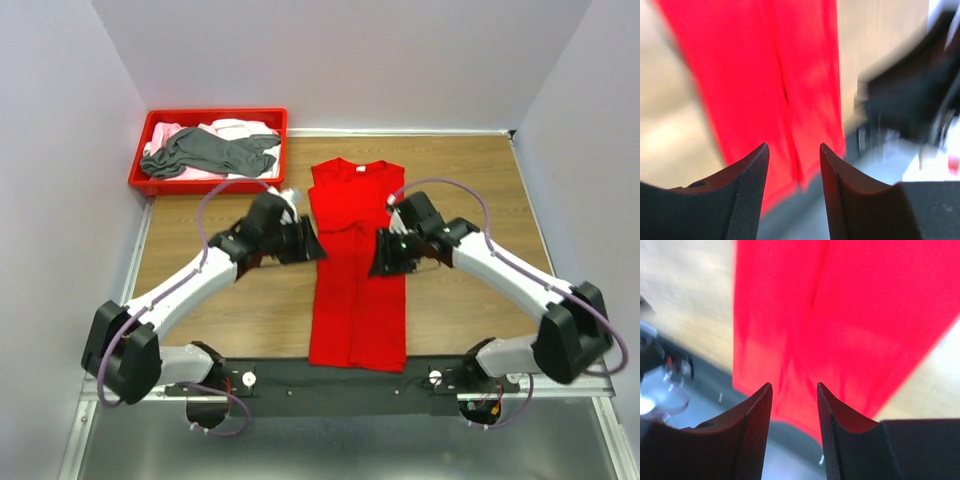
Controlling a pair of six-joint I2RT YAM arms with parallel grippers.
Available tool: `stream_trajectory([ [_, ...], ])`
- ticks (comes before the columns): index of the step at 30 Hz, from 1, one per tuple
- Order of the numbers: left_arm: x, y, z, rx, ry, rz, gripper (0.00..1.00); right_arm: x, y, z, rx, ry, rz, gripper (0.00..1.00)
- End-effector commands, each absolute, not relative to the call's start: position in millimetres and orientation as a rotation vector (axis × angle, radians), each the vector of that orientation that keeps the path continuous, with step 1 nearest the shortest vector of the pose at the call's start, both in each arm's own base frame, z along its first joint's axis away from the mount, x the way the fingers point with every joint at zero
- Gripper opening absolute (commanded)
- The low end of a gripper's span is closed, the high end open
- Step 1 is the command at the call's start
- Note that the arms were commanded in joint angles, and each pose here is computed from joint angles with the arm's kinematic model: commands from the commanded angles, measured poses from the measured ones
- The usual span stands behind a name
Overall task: Fold and stack the t-shirts
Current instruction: Fold the tshirt
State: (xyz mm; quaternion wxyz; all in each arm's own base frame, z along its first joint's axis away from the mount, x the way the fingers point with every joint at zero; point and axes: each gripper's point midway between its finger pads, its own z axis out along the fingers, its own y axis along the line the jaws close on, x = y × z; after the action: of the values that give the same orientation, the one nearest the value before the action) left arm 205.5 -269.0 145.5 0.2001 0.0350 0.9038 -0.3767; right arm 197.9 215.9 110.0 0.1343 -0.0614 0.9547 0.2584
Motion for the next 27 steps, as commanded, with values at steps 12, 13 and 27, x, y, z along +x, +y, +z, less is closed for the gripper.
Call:
stream_trajectory([
  [12, 378.4, -139.0, 124.0, -0.157, 2.417, -0.596, 0.57, 401.1, 313.8, 91.3, -0.640, 2.395, 0.415, 0.45],
  [13, 382.8, -133.4, 124.0, -0.165, 2.412, -0.583, 0.57, 411.4, 322.9, 97.7, -0.667, 2.350, 0.394, 0.45],
  [27, 393.6, -131.0, 101.7, -0.147, 2.447, -0.578, 0.57, 410.8, 353.1, 43.1, -0.865, 2.368, 0.358, 0.44],
])
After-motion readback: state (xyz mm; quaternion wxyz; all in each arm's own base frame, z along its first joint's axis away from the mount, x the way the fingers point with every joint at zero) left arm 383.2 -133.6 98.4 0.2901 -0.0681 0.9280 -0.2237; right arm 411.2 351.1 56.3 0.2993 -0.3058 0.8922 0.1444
